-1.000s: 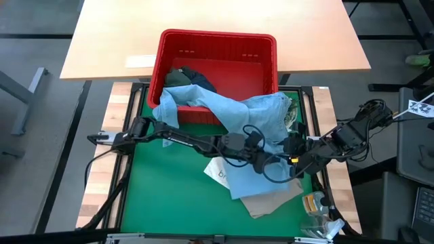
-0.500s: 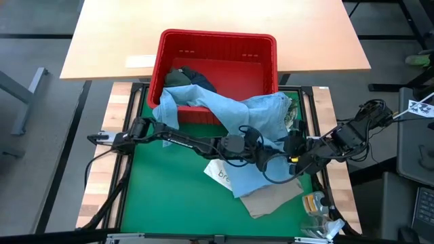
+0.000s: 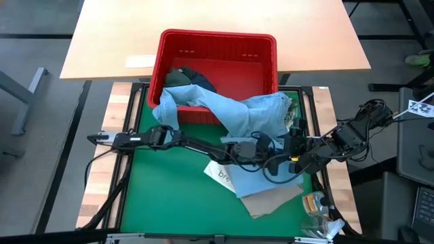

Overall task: Fold Laundry from Bin
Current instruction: Fold the light blue jeans

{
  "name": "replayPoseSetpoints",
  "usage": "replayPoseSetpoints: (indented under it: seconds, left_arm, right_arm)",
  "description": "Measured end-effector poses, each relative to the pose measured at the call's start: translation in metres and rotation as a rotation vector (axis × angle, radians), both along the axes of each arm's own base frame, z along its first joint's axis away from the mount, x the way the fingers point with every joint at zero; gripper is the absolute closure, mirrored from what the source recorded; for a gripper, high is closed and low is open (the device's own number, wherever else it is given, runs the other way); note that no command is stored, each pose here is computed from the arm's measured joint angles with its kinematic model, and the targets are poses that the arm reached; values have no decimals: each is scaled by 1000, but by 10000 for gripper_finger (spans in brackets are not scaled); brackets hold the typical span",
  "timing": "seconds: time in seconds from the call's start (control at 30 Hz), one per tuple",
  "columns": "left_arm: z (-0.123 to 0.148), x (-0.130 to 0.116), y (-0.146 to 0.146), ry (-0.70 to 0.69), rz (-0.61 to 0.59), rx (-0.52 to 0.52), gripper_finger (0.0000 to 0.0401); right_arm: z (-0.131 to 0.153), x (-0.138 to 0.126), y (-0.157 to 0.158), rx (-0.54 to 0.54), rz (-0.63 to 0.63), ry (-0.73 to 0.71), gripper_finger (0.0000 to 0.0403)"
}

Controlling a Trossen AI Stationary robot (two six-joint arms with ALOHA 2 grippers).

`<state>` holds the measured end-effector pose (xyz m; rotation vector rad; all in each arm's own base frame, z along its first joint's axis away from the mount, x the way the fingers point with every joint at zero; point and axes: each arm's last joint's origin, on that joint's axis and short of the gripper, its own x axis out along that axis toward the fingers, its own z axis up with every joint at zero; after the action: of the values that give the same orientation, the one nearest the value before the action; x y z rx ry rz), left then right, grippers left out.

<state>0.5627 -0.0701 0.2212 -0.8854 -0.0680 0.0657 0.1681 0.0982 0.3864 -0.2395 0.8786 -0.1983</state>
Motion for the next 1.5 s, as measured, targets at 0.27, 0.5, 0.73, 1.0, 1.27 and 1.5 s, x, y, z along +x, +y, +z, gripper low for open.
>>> replayPoseSetpoints:
  seconds: [0.27, 0.5, 0.73, 1.0, 1.27, 1.5]
  left_arm:
    - [-38, 12, 20, 59, 76, 7, 391]
    - [-68, 16, 26, 106, 92, 14, 388]
    - [-67, 16, 17, 104, 75, 134, 367]
    - [-64, 16, 19, 99, 81, 195, 268]
    - [-41, 14, 22, 67, 102, 481, 242]
    - [-32, 11, 18, 89, 92, 568, 243]
  right_arm:
    - [0, 0, 0, 0, 0, -1, 217]
    - [-3, 1, 1, -5, 0, 6, 217]
    - [-12, 2, 1, -24, 0, 33, 217]
    - [-13, 2, 1, -27, 2, 35, 217]
    - [-12, 1, 1, -36, 8, 33, 217]
    - [-13, 1, 1, -47, 26, 48, 217]
